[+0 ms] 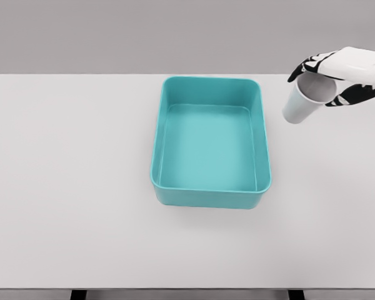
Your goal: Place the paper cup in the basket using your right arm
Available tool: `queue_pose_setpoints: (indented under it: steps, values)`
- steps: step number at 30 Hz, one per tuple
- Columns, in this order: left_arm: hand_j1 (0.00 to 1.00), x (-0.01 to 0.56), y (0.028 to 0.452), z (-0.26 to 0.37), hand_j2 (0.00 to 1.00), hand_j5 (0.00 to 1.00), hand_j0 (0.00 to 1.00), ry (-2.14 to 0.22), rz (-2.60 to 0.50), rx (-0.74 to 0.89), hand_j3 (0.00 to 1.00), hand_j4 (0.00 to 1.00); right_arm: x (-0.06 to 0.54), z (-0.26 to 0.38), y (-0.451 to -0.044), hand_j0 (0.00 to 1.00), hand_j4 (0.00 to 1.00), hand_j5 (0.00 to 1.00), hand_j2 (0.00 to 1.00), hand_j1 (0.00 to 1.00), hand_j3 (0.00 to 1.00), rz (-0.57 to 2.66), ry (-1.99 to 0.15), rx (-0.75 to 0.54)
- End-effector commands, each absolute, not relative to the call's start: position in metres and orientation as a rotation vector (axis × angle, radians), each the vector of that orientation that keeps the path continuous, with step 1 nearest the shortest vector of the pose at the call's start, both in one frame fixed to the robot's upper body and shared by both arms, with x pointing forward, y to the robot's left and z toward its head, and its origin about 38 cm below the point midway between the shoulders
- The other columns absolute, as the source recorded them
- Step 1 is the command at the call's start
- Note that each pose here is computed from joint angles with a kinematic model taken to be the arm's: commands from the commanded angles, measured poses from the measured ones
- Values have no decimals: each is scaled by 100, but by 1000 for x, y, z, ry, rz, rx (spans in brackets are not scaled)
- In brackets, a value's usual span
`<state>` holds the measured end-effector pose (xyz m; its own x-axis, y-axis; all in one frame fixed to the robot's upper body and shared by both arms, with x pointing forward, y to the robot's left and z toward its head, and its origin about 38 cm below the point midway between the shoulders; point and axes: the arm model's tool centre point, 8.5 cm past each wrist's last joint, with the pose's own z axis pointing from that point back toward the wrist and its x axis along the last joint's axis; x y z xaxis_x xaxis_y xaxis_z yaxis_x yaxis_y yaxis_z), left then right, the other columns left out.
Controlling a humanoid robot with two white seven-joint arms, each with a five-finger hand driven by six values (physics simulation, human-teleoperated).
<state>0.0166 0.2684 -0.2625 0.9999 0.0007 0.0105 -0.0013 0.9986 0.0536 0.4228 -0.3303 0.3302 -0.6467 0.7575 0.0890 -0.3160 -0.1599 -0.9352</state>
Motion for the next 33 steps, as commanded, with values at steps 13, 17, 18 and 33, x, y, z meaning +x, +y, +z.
queue_pose_setpoints:
  steps: [13,17,18,33]
  values:
    - [100,16,268,-262,100,100,100,-9,1,54,100,100,425,330,-301,68,68,68,68,68,68,1901,-1456,-480]
    - [100,17,268,-263,100,100,100,-11,1,54,100,100,427,326,-288,68,68,68,68,68,68,1903,-1489,-445]
    - [100,17,268,-263,100,100,100,-11,1,54,100,100,427,325,-286,68,68,68,68,68,68,1904,-1493,-439]
    - [100,17,268,-263,100,100,100,-11,1,54,100,100,430,307,-251,67,67,67,67,67,67,1921,-1539,-333]
